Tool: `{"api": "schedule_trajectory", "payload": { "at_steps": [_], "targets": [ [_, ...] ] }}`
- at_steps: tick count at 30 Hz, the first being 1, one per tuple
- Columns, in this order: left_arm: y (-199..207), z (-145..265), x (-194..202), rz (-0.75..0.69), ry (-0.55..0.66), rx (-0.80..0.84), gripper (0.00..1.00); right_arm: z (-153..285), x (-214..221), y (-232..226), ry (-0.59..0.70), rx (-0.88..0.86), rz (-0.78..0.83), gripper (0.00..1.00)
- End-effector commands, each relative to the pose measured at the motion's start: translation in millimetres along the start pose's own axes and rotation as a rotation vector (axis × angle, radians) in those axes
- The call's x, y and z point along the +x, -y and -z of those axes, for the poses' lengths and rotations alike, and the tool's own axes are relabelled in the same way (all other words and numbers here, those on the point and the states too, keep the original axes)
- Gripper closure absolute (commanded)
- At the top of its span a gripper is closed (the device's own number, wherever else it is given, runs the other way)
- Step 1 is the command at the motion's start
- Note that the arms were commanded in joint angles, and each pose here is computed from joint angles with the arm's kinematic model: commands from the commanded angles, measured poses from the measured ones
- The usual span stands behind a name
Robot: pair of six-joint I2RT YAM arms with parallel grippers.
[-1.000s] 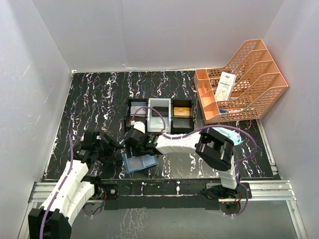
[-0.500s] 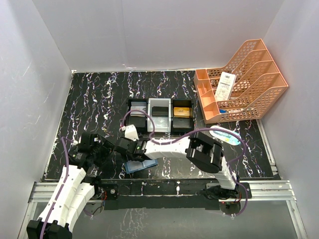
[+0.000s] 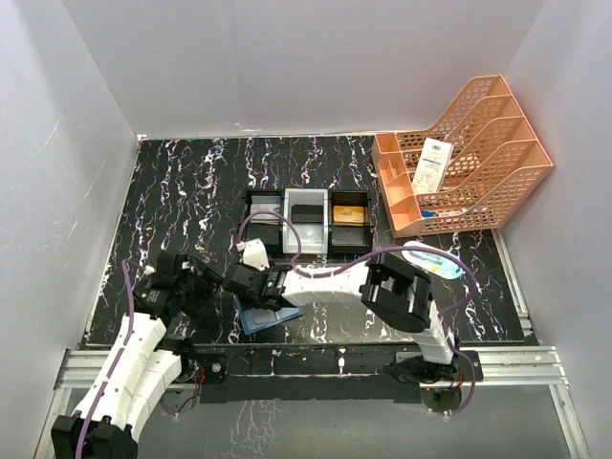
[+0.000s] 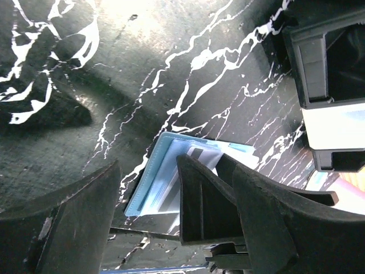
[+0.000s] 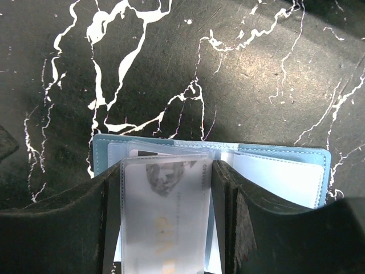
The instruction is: Take the credit cards out of the card holder
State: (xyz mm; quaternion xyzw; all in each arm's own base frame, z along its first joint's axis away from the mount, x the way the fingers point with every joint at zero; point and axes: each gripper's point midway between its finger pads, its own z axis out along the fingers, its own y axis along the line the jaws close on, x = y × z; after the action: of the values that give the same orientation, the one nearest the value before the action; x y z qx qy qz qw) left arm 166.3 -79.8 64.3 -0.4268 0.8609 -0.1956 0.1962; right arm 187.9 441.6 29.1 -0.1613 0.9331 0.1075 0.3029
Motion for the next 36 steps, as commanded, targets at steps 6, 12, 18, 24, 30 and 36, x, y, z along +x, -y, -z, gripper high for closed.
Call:
{"api": "schedule_trajectory", "payload": {
  "at_steps": [6, 12, 18, 24, 30, 36],
  "targets": [
    [22.9, 1.0, 19.6, -0.075, -0.123, 0.136, 0.25, 0.1, 21.1, 1.9, -0.13, -0.212, -0.13, 0.5],
    [24.6, -1.4, 31.6, -0.094, -0.191, 0.169, 0.27, -1.5, 25.7, 11.4, -0.157, -0.242, -0.188, 0.52],
    [32.1, -0.6, 50.1, -0.103, -0.3, 0.25, 0.4, -1.0, 25.6, 13.4, -0.17, -0.287, -0.237, 0.52],
    [20.0, 0.8, 54.7, -0.064, -0.304, 0.214, 0.55, -4.3, 28.3, 14.2, -0.182, -0.288, -0.243, 0.52],
    [14.1, 4.1, 57.1, -0.03, -0.293, 0.215, 0.72, -5.6, 29.4, 15.5, -0.187, -0.283, -0.245, 0.52],
    [26.7, 4.0, 73.3, -0.09, -0.406, 0.327, 0.79, -5.5, 29.9, 16.1, -0.188, -0.283, -0.247, 0.52]
  ]
}}
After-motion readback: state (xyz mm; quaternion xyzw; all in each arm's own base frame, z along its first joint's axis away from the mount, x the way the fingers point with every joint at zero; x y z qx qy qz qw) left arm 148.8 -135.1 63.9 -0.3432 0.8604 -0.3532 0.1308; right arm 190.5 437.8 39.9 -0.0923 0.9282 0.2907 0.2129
